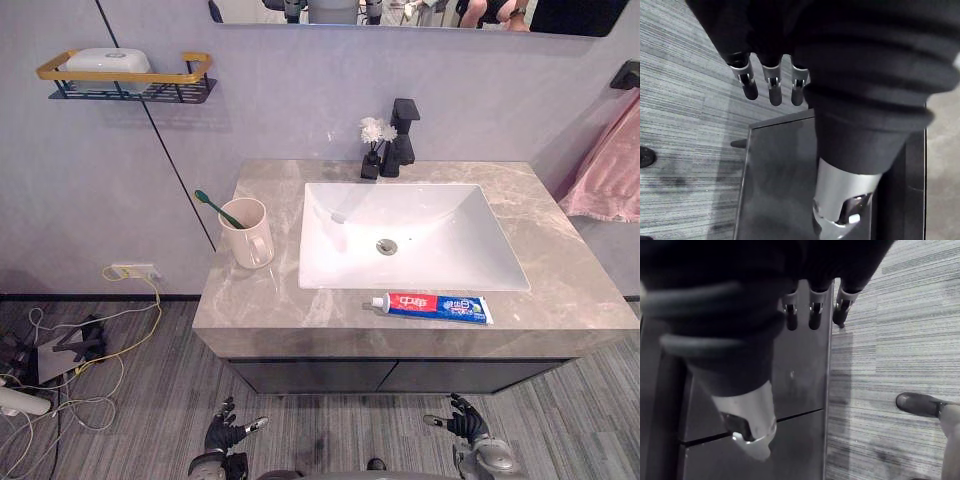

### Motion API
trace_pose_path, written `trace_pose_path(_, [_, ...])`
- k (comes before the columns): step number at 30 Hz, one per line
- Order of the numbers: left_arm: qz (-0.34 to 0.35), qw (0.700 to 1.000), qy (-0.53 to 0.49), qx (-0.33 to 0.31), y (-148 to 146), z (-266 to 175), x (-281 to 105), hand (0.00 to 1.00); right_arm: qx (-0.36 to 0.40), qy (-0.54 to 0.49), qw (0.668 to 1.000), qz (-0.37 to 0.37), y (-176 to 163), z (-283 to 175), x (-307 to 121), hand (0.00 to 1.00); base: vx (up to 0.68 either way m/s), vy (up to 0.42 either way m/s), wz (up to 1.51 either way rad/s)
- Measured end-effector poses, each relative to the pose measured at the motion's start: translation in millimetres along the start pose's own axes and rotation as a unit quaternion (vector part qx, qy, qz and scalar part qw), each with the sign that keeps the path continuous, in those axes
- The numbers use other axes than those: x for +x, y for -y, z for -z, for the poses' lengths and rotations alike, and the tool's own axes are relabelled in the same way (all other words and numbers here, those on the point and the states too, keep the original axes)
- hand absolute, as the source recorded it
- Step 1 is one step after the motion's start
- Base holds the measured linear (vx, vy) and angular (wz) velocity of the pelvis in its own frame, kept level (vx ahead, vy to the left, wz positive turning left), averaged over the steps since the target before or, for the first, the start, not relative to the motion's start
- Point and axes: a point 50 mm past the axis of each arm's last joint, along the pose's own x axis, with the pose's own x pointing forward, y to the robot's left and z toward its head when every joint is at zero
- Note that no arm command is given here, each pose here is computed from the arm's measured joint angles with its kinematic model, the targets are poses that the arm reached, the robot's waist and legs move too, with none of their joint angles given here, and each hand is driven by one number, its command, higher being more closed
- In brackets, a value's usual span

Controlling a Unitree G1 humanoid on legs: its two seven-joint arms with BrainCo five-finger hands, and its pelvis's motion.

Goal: Organize washtable

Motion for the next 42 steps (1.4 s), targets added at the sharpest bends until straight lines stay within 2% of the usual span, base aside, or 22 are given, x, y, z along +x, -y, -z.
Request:
trace_pose_path(6, [-0.005,1.0,-0.007,0.013,1.0,0.2,2.9,0.0,0.03,-0.042,0.998,0.044,19.2,19.0,-2.8,0.0,-0.01,0.003,0.1])
trace_pose_path(14, [-0.029,0.999,0.01,0.025,-9.3,-10.8,6.9,0.0,0.063,-0.048,0.992,0.101,43.3,21.7,-5.2,0.0,-0.01,0.01,0.15])
trace_pose_path(19, [-0.056,0.996,0.066,0.007,-22.9,-34.3,4.1,0.0,0.076,-0.047,0.99,0.109,46.7,20.9,-4.9,0.0,0.0,-0.006,0.23])
trace_pose_path(25, [-0.117,0.972,0.204,-0.022,-53.7,-96.3,-10.7,0.0,0.082,-0.044,0.99,0.108,48.5,20.0,-5.1,0.0,-0.04,-0.008,0.2])
trace_pose_path(29, [-0.18,0.929,0.324,-0.011,-81.0,-150.1,-38.9,0.0,0.082,-0.037,0.991,0.104,49.5,19.0,-6.0,0.0,0.0,-0.015,0.24])
trace_pose_path(33, [-0.229,0.843,0.485,0.033,-80.9,-216.4,-91.0,0.0,0.081,-0.045,0.991,0.098,50.1,27.5,-10.6,0.0,-0.01,-0.014,0.24])
trace_pose_path(34, [-0.235,0.818,0.524,0.043,-76.6,-229.0,-106.5,0.0,0.08,-0.043,0.991,0.095,49.1,26.7,-10.3,0.0,0.0,-0.003,0.19])
trace_pose_path(35, [-0.238,0.805,0.541,0.053,-73.1,-234.4,-113.5,0.0,0.083,-0.04,0.991,0.094,48.9,25.6,-10.1,0.0,0.0,0.005,0.12])
trace_pose_path(37, [-0.217,0.76,0.606,0.086,-50.6,-255.4,-135.0,0.0,0.087,-0.031,0.991,0.092,48.1,23.4,-9.8,0.0,-0.01,0.006,0.15])
trace_pose_path(42, [-0.139,0.69,0.696,0.145,-0.6,-281.9,-158.0,0.0,0.071,-0.022,0.995,0.062,36.6,20.4,-7.8,0.0,-0.03,0.006,0.03])
